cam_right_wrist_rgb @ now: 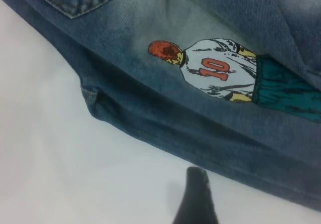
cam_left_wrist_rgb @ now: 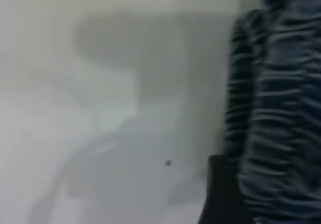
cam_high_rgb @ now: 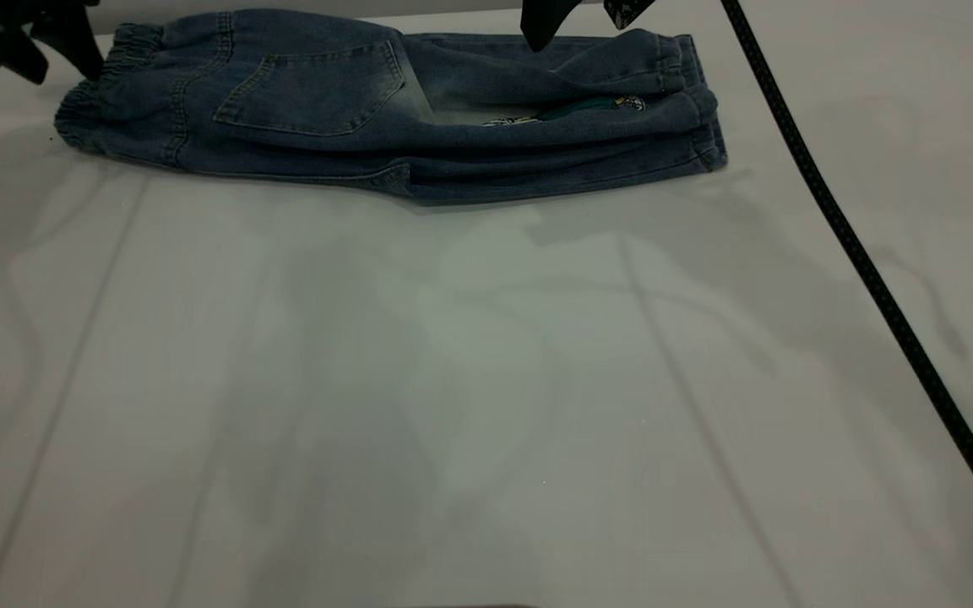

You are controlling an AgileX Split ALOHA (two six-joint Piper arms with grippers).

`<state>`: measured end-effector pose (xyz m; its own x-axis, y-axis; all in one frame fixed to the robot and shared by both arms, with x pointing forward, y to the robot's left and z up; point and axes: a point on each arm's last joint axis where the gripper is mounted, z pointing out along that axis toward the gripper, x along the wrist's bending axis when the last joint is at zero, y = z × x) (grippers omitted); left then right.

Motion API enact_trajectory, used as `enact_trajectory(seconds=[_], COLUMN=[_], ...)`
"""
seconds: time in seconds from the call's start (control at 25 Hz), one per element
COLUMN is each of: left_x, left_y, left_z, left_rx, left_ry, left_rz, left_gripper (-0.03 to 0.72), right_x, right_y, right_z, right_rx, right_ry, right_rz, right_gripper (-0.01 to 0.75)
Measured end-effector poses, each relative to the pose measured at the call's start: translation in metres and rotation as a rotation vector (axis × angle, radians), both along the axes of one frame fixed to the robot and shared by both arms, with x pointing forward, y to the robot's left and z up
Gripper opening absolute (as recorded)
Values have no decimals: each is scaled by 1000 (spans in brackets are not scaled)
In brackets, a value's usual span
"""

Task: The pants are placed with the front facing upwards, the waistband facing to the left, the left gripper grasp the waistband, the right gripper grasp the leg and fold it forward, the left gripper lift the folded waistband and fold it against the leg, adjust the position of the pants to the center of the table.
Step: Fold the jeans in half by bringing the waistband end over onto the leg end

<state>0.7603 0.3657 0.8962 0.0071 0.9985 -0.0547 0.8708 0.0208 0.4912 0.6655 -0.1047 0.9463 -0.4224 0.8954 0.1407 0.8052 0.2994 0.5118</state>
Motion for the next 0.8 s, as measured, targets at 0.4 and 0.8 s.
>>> enact_trajectory(seconds=[0.4, 0.8], left_x=[7, 9], left_y=[-1, -2], left_z=[-30, -44], left_rx=[-172, -189], left_ry=[-34, -46], left_rz=[59, 55], left_gripper=[408, 301], right_x=[0, 9], right_y=[0, 3], right_z=[0, 5], right_rx=[-1, 38], right_ry=[3, -116], right_rz=[1, -9], right_gripper=[484, 484])
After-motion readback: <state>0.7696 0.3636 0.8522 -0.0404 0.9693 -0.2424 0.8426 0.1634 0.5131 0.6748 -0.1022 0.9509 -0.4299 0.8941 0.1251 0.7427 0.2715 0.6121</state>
